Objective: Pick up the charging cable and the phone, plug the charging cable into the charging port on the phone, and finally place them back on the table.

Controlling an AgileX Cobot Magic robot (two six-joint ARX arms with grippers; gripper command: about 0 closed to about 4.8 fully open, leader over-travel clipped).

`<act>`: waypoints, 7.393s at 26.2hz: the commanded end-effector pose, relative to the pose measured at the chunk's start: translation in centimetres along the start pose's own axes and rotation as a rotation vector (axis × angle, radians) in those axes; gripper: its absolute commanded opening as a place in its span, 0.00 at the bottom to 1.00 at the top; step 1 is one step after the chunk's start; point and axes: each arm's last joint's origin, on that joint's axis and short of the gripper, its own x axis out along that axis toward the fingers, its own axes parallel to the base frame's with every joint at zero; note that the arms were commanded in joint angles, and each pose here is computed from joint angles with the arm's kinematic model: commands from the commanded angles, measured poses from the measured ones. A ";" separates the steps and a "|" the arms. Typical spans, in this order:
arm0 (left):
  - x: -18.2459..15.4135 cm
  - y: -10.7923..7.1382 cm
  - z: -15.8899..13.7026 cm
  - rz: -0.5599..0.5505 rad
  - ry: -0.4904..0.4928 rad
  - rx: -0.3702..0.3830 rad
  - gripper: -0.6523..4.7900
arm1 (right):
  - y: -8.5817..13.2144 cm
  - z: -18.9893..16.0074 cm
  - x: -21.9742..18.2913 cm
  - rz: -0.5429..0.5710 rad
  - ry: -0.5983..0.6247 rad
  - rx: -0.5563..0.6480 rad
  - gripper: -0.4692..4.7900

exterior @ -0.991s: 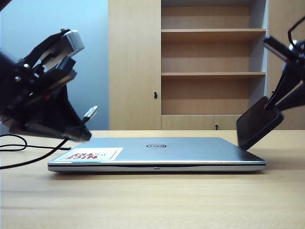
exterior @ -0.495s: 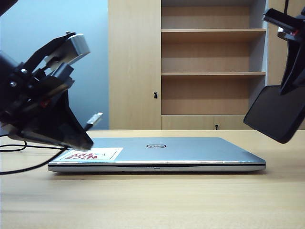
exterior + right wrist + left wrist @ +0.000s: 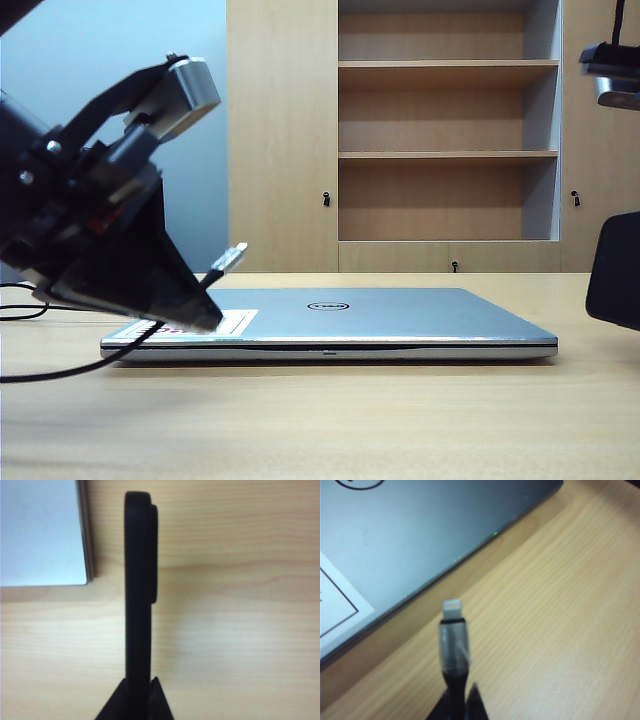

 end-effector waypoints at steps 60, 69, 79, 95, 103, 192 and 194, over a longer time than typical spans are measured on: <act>0.7 -2.2 -1.2 -0.075 0.115 -0.168 0.11 | 4.7 4.8 5.9 0.814 -0.278 0.018 0.08; 0.7 -2.2 -1.2 -0.071 0.118 -0.261 0.11 | 7.9 1.8 7.7 0.897 -0.344 -0.005 0.08; 1.3 -2.2 -1.3 -0.066 0.123 -0.371 0.11 | 9.9 0.4 7.9 0.981 -0.404 -0.003 0.08; 1.5 -2.3 -0.5 -0.096 0.042 -0.427 0.11 | 11.2 0.3 10.5 1.030 -0.290 0.128 0.08; 1.5 -2.3 -0.5 -0.095 0.043 -0.427 0.11 | 11.4 0.1 10.5 1.049 -0.254 0.113 0.08; 1.5 -2.4 0.2 -0.121 -0.024 -0.422 0.11 | 11.3 -0.1 10.8 1.037 -0.214 0.126 0.08; 1.5 -2.4 0.2 -0.121 -0.024 -0.422 0.11 | 11.5 -0.2 10.8 1.045 -0.210 0.135 0.08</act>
